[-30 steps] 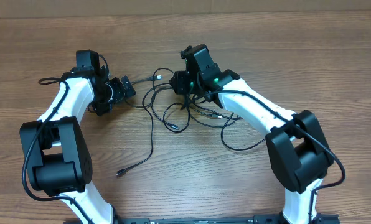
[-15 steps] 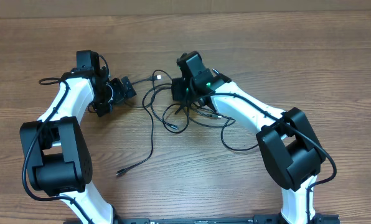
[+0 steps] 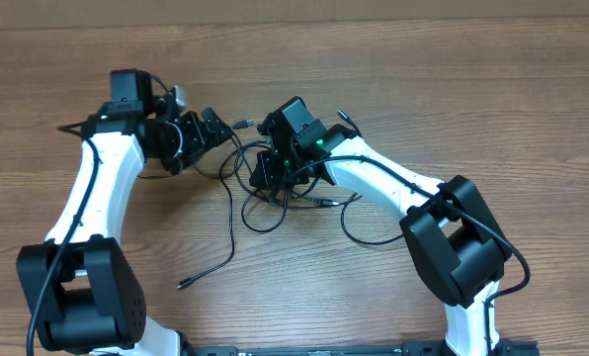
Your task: Untangle cables
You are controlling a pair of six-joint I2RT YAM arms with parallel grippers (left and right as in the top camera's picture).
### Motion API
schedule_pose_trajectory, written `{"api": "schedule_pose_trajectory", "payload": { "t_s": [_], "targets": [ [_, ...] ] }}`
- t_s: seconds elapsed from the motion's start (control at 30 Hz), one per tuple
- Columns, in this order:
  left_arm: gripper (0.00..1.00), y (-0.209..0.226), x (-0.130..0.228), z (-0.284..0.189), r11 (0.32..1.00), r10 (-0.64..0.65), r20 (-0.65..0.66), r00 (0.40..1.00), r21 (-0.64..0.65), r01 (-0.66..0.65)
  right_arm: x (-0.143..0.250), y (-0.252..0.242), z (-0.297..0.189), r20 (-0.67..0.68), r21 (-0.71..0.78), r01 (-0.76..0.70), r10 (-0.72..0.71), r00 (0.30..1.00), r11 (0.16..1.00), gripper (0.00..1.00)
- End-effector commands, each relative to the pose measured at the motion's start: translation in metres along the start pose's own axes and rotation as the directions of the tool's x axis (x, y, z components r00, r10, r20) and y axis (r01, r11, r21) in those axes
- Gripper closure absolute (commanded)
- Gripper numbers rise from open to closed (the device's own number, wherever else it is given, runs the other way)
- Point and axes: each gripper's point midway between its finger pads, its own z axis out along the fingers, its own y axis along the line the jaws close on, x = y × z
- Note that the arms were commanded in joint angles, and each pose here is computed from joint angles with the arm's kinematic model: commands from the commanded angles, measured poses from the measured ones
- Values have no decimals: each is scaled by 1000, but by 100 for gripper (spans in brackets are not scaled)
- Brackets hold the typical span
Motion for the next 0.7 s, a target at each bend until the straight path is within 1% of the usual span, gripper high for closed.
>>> {"api": "schedule_pose_trajectory", "payload": {
  "t_s": [0.0, 0.03, 0.07, 0.1, 0.2, 0.3, 0.37, 0.4, 0.5, 0.53, 0.57, 0.6, 0.67],
  "targets": [
    [27, -12, 15, 16, 1000, 13, -44, 999, -18, -14, 5, 11, 2, -30, -52, 8, -10, 999, 999, 88],
    [34, -7, 17, 20, 998, 2, -42, 999, -65, -5, 5, 12, 2, -34, -58, 8, -10, 999, 998, 88],
    [38, 2, 19, 25, 990, -29, -34, 999, -136, 24, 6, 11, 2, -35, -56, 7, -9, 999, 998, 88],
    [38, 3, 23, 31, 987, -55, -41, 998, -154, 48, 6, 11, 2, -35, -56, 7, -9, 999, 998, 88],
    [39, -4, 27, 42, 988, -76, -59, 995, -139, 67, 4, 12, 2, -28, -60, 12, -13, 1000, 998, 89],
    [40, 5, 31, 55, 983, -92, -86, 992, -167, 77, 0, 14, 2, -14, -68, 21, -22, 1000, 997, 91],
    [42, 11, 33, 62, 980, -105, -105, 989, -178, 86, 0, 14, 2, -14, -68, 21, -22, 1000, 997, 92],
    [46, 15, 34, 69, 980, -113, -119, 986, -178, 91, 0, 14, 2, -14, -68, 21, -22, 1000, 997, 92],
    [49, 15, 31, 79, 984, -110, -124, 986, -156, 90, 0, 14, 2, -14, -68, 21, -22, 1000, 997, 92],
    [46, 13, 28, 80, 986, -101, -112, 989, -144, 84, 0, 14, 2, -14, -68, 22, -22, 1000, 997, 92],
    [38, 10, 23, 80, 989, -89, -97, 991, -129, 76, 0, 14, 2, -14, -67, 21, -22, 1000, 998, 92],
    [34, 3, 18, 80, 993, -75, -85, 994, -97, 67, 0, 14, 2, -14, -66, 21, -22, 1000, 998, 92],
    [33, 0, 14, 81, 995, -64, -72, 995, -82, 58, 1, 12, 2, -19, -60, 14, -16, 1000, 998, 88]
  ]
}}
